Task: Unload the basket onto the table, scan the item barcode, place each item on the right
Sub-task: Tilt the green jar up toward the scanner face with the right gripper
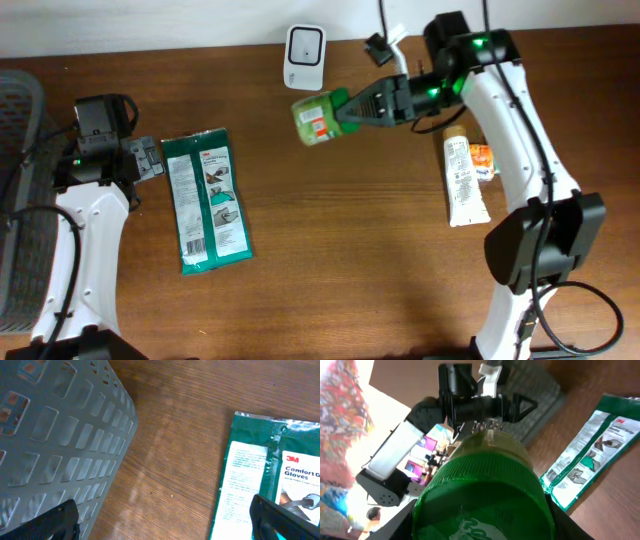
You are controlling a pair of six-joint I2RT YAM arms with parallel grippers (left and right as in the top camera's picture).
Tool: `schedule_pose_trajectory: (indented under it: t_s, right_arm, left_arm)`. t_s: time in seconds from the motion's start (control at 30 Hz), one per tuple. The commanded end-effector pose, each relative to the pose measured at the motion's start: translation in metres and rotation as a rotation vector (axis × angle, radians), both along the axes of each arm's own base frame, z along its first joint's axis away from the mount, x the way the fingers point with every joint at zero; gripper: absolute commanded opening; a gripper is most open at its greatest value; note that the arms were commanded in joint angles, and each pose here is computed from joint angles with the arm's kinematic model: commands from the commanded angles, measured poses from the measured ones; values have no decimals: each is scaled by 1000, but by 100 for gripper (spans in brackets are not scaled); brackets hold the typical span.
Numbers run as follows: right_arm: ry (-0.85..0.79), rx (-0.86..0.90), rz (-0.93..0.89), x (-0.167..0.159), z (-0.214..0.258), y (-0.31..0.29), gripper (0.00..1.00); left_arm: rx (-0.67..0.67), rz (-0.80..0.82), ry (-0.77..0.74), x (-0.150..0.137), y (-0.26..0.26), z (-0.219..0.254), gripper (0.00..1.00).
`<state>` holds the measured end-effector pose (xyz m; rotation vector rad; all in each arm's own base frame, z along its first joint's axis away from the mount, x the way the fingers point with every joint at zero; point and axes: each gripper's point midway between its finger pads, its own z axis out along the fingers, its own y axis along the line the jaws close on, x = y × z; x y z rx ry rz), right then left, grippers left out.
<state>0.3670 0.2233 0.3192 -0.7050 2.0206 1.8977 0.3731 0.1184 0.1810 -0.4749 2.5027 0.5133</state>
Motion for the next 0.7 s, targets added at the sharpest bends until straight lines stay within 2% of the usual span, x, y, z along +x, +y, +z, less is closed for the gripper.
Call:
schedule_pose_trajectory:
  t_s: [0.0, 0.1, 0.2, 0.23, 0.33, 0.4, 0.47, 0.67]
  right_arm:
    - [-71, 54, 9, -11, 31, 0, 44]
    - [-155, -134, 14, -7, -1, 11, 44]
    - [-349, -528, -6, 13, -61, 22, 44]
    - [-392, -699, -53, 28, -83, 21, 44]
    - [-512, -1043, -217, 71, -119, 13, 44]
    - [-617, -1183, -304, 99, -131, 13, 43]
    - [-728, -1269, -374, 128, -138, 13, 44]
    - [-1140, -1327, -341, 196, -145, 26, 46]
  left_arm:
    - [17, 4, -6, 0, 4, 5, 99]
    - [17, 4, -6, 0, 4, 5, 99]
    - [17, 4, -6, 0, 4, 5, 99]
    - [17, 4, -6, 0, 4, 5, 99]
    - [17, 4, -6, 0, 4, 5, 99]
    - [17, 4, -6, 0, 4, 5, 99]
    - [17, 4, -6, 0, 4, 5, 99]
    - [17, 4, -6, 0, 4, 5, 99]
